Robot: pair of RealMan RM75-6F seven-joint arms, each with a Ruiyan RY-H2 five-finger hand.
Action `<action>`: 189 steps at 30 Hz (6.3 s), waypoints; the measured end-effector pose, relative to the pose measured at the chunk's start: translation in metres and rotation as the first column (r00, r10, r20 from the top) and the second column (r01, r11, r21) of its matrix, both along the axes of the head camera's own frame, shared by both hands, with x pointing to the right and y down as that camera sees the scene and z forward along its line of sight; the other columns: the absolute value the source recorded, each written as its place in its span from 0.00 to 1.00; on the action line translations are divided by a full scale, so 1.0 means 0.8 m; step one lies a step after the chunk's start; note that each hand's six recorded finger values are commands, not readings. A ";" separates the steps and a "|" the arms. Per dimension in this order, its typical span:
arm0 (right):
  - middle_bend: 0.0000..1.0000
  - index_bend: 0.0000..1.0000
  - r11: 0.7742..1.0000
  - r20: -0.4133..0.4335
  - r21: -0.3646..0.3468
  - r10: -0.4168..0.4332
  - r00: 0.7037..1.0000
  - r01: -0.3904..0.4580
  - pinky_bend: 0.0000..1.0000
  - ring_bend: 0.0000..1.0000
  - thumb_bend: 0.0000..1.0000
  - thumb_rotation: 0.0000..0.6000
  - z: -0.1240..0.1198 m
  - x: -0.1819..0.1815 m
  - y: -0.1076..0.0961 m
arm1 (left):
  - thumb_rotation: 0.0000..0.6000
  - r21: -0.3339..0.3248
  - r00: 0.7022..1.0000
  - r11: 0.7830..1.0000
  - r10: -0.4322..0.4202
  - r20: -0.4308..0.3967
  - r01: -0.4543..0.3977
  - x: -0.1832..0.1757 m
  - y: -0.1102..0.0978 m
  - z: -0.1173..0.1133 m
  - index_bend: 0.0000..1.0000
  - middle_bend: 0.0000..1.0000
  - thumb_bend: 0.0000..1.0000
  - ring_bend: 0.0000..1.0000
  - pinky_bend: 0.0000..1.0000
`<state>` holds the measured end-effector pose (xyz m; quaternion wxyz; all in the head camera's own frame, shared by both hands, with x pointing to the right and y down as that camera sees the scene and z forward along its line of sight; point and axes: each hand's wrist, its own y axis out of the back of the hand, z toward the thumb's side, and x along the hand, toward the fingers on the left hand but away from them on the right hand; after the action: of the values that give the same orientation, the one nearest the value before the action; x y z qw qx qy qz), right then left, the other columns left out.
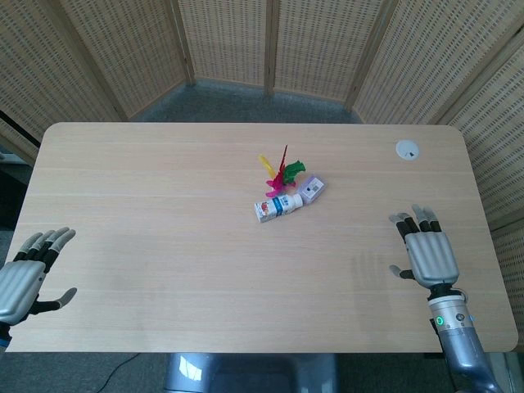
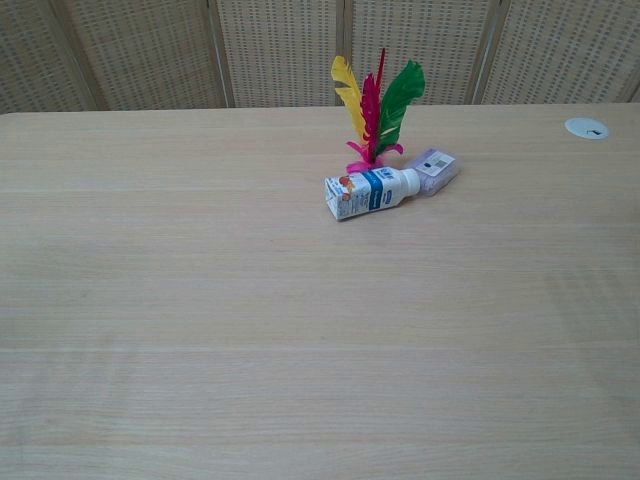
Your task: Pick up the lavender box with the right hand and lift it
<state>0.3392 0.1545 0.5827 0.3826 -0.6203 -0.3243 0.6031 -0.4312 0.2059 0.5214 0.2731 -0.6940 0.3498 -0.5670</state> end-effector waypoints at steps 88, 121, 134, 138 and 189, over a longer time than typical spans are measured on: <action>0.00 0.00 0.813 0.053 -0.505 -0.306 0.951 0.290 0.00 0.00 0.29 0.54 0.205 -0.115 -0.096 | 1.00 -0.039 0.996 0.999 -0.022 -0.091 0.018 -0.014 0.000 0.030 0.00 0.00 0.32 0.00 0.00; 0.00 0.00 0.898 -0.112 -0.422 -0.187 0.976 0.124 0.00 0.00 0.23 0.60 0.199 -0.076 -0.124 | 1.00 -0.028 0.995 0.998 -0.058 -0.079 0.056 -0.036 0.017 0.018 0.00 0.00 0.32 0.00 0.00; 0.00 0.00 0.902 -0.114 -0.421 -0.155 0.981 0.094 0.00 0.00 0.18 0.61 0.230 -0.087 -0.131 | 1.00 -0.025 0.996 0.998 -0.056 -0.074 0.054 -0.035 0.013 0.018 0.00 0.00 0.32 0.00 0.00; 0.00 0.00 0.903 -0.114 -0.421 -0.145 0.983 0.085 0.00 0.00 0.18 0.61 0.238 -0.088 -0.132 | 1.00 -0.025 0.996 0.998 -0.063 -0.069 0.062 -0.037 0.015 0.016 0.00 0.00 0.32 0.00 0.00; 0.62 0.28 0.977 0.100 -0.185 -0.092 0.991 0.109 0.46 0.71 0.17 1.00 0.089 -0.101 -0.148 | 1.00 -0.012 0.994 0.998 -0.065 -0.085 0.064 -0.035 0.037 0.001 0.00 0.00 0.32 0.00 0.00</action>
<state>0.2583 0.0359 0.6535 0.3366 -0.6964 -0.2505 0.5822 -0.4590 0.2359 0.5223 0.2360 -0.7073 0.3808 -0.5469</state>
